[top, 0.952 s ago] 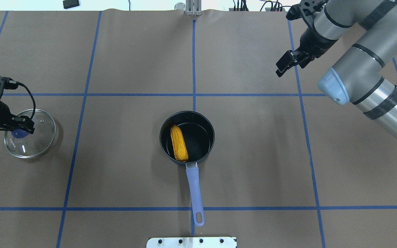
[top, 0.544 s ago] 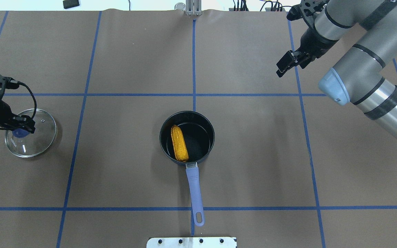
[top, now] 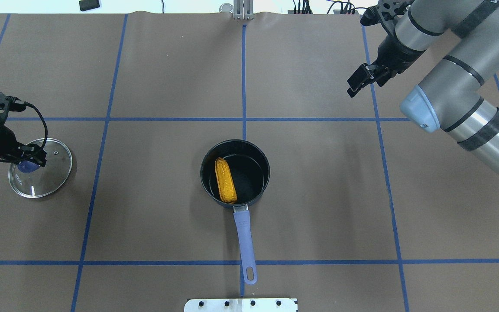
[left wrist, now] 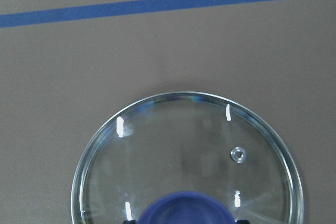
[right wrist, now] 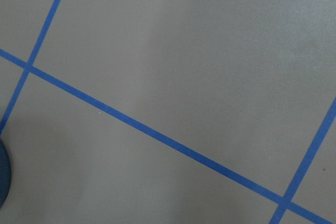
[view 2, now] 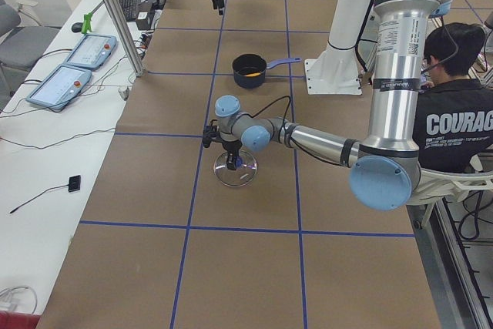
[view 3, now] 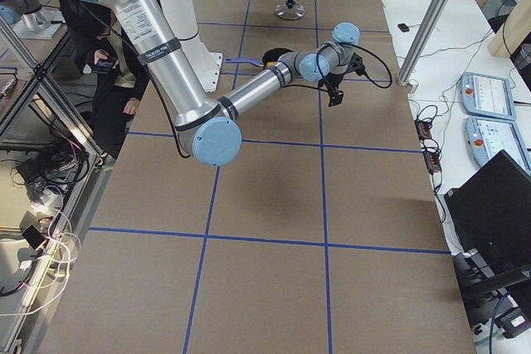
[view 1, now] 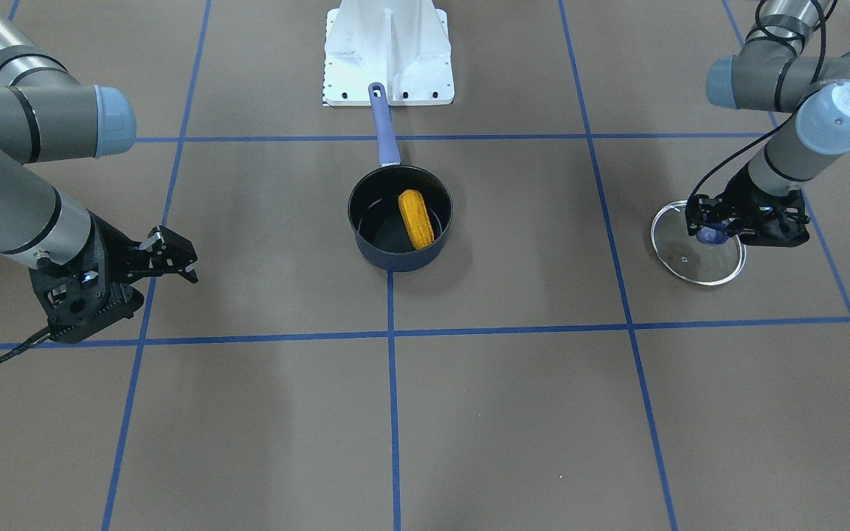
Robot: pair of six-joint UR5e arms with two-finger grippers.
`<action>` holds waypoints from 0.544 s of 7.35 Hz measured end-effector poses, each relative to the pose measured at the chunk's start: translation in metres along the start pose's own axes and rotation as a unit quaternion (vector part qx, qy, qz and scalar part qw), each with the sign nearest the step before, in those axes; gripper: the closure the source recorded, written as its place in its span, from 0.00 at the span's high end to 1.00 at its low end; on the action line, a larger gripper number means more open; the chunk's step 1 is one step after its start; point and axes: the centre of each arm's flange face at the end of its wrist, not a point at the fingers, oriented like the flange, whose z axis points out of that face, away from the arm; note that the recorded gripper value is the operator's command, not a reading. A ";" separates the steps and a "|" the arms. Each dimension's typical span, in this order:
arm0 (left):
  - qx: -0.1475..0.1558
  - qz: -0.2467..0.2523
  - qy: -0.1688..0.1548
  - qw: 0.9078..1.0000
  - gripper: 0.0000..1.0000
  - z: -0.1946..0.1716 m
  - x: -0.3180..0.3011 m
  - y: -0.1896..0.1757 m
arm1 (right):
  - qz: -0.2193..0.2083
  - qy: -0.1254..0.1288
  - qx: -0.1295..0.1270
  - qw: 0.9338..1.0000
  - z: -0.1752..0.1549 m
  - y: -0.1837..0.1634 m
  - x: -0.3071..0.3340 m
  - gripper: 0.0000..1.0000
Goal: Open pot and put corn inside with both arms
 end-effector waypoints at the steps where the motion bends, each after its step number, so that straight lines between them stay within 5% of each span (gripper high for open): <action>1: 0.000 0.001 0.001 1.000 0.92 -0.001 0.001 0.000 | 0.002 0.000 0.001 1.000 -0.002 0.000 0.002 1.00; 4: -0.013 0.028 0.027 0.999 0.95 -0.020 -0.022 -0.004 | 0.018 0.009 0.004 1.000 -0.010 0.012 0.035 1.00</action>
